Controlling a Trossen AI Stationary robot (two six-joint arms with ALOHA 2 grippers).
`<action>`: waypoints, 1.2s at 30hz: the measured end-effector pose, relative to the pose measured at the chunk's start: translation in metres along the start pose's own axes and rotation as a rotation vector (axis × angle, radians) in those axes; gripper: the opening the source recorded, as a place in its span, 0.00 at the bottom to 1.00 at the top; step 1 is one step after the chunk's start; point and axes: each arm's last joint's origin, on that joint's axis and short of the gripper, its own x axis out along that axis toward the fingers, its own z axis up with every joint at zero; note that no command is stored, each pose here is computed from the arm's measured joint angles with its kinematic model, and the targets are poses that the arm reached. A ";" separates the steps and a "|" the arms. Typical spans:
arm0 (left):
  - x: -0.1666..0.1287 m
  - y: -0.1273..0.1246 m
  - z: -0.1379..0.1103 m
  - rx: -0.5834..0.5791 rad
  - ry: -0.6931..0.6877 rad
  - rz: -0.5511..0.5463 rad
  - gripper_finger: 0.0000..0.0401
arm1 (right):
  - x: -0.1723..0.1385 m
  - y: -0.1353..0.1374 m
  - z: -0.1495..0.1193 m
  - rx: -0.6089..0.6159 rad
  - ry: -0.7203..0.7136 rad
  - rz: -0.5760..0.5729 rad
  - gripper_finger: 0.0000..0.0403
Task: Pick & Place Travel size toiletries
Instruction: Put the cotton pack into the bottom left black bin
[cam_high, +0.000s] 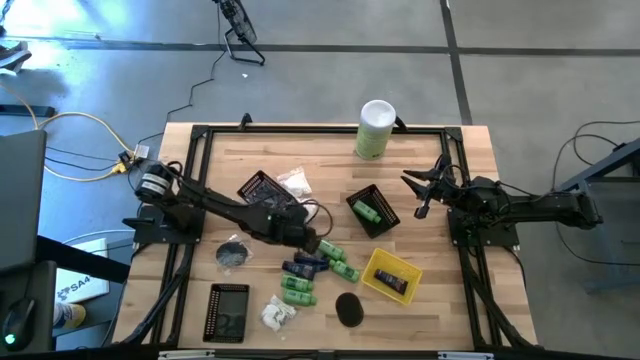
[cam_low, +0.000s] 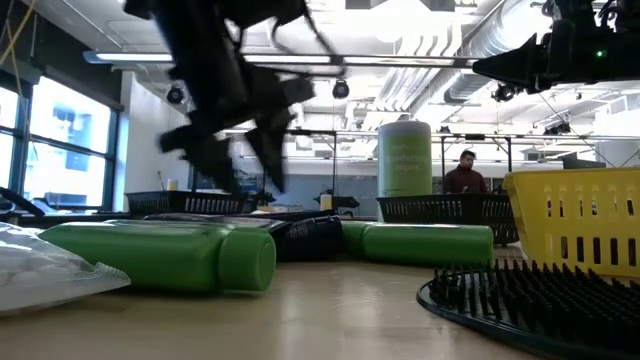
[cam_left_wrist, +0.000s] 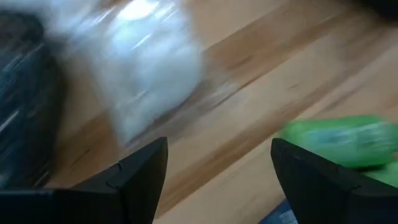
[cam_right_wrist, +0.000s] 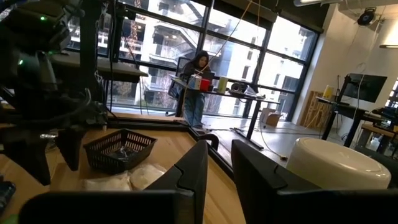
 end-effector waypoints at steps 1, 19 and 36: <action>-0.001 0.003 -0.003 -0.021 0.013 0.029 0.69 | 0.000 0.000 0.000 0.009 0.000 0.000 0.16; 0.014 0.011 -0.016 -0.172 -0.071 0.160 0.69 | 0.000 0.000 0.000 0.020 -0.001 0.000 0.16; 0.041 0.011 -0.029 -0.155 -0.080 0.221 0.69 | 0.000 0.000 0.000 0.018 0.003 0.001 0.16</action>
